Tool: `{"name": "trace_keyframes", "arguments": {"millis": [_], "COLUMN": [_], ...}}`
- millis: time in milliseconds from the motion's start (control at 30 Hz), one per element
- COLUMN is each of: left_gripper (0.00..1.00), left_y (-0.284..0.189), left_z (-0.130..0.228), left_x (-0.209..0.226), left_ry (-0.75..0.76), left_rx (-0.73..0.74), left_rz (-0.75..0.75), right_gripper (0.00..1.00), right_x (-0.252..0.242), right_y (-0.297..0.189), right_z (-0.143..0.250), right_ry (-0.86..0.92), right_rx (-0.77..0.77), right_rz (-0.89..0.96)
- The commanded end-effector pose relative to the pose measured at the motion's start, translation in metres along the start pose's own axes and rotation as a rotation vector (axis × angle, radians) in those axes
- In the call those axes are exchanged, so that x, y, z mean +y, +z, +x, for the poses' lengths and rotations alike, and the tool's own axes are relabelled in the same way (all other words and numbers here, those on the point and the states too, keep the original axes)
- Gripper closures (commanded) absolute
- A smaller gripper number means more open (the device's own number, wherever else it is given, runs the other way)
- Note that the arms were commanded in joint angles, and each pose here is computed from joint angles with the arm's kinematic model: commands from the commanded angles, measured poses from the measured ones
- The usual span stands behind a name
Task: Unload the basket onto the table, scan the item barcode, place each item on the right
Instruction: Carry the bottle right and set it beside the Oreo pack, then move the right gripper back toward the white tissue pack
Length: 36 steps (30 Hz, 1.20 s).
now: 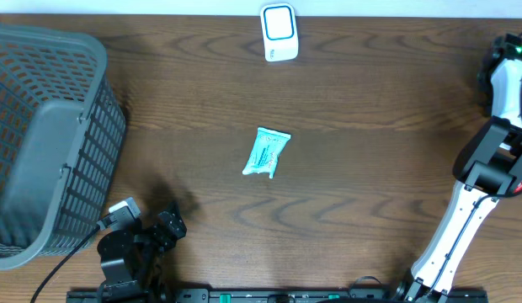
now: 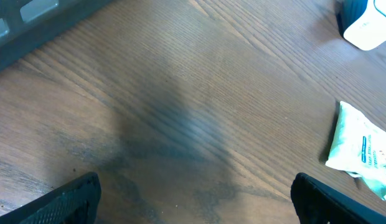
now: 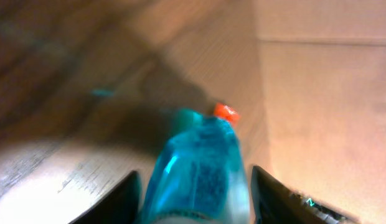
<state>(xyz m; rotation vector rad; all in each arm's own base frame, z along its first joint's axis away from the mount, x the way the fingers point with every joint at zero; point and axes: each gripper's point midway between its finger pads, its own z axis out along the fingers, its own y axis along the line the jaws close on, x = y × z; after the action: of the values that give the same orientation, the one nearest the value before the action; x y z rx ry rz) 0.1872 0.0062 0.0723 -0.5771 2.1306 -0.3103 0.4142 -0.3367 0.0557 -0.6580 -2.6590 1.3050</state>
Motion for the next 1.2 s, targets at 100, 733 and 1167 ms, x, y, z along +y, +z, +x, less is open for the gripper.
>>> {"name": "trace_keyframes", "arguments": {"millis": [100, 733, 1167], "left_gripper": [0.02, 0.02, 0.02], "left_y": [0.001, 0.001, 0.001], "left_z": [0.006, 0.006, 0.006], "left_x": [0.002, 0.002, 0.002], "left_ry": [-0.001, -0.001, -0.001], "left_rx": [0.019, 0.019, 0.019], "left_rz": [-0.007, -0.007, -0.007], "right_gripper": [0.23, 0.01, 0.01], "right_x": [0.011, 0.173, 0.271], "right_y": [-0.022, -0.36, -0.446], "right_z": [-0.011, 0.075, 0.263], "right_ry": [0.075, -0.428, -0.45], "right_rx": [-0.049, -0.297, 0.289], "right_rz": [-0.151, -1.27, -1.289]}}
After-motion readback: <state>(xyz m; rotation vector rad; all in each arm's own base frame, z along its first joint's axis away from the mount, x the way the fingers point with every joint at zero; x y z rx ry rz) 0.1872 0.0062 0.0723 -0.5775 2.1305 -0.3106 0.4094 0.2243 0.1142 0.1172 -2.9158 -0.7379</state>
